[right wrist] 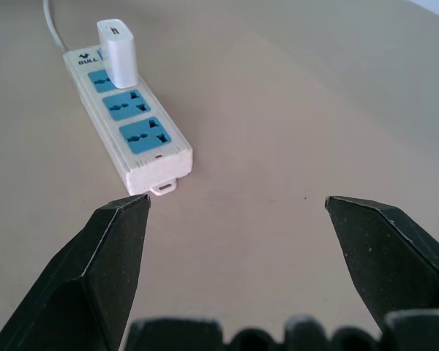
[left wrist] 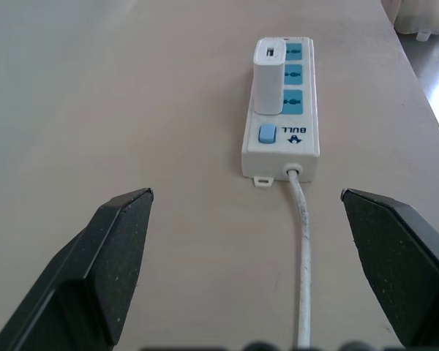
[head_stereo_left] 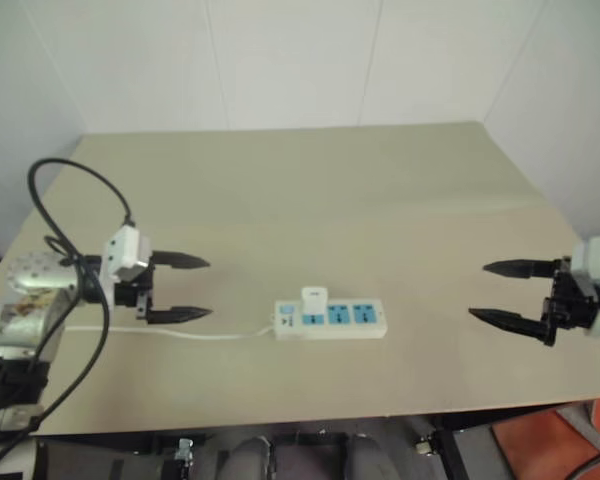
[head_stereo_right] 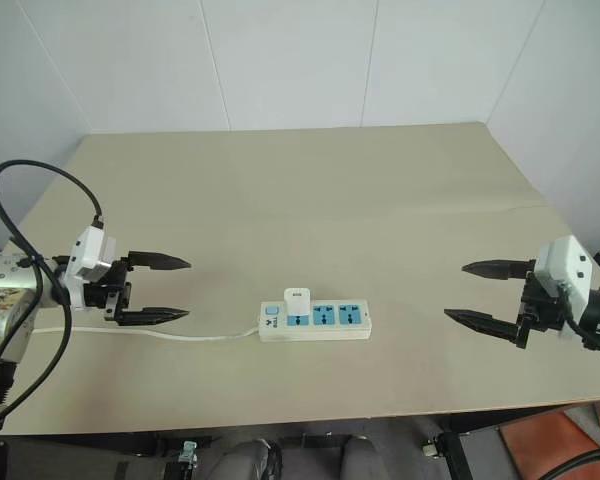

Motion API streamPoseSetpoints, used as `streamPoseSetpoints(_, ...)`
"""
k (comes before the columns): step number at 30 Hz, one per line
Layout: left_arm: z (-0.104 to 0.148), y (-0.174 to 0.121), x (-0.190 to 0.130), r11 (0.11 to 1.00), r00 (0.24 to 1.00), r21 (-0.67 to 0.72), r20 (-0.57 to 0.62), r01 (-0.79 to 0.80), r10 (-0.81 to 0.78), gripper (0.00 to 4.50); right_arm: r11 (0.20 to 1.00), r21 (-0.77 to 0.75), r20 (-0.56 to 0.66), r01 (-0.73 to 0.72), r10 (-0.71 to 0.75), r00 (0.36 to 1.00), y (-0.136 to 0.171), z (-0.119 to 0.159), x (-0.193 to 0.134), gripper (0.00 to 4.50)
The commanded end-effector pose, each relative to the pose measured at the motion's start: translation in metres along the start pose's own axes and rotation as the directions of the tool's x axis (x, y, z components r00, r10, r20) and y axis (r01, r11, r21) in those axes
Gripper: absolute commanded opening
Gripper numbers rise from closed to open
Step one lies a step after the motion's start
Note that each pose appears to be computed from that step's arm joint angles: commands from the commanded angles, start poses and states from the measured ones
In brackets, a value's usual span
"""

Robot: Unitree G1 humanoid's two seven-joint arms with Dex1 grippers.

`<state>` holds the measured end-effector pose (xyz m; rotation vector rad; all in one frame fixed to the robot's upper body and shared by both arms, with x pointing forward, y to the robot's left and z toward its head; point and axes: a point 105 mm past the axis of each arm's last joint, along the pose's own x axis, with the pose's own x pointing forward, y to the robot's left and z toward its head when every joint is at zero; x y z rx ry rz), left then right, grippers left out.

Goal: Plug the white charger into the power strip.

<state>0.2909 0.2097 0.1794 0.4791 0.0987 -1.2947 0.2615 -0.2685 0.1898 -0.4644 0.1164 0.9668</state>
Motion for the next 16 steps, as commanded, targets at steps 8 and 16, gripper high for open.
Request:
streamPoseSetpoints(8, 0.0080, -0.0091, 0.0051, 1.000, 0.999, 0.013, 0.022, 0.028, -0.028, 4.49, 0.999, -0.028, -0.057, 0.019, -0.021, 0.998, 0.0040, 0.0020, -0.0039, 4.50)
streamPoseSetpoints(16, 0.0074, -0.0064, 0.0095, 0.999, 0.999, 0.014, 0.026, 0.039, -0.040, 4.49, 0.999, -0.027, -0.067, 0.019, -0.021, 0.998, 0.0075, 0.0005, -0.0062, 4.50)
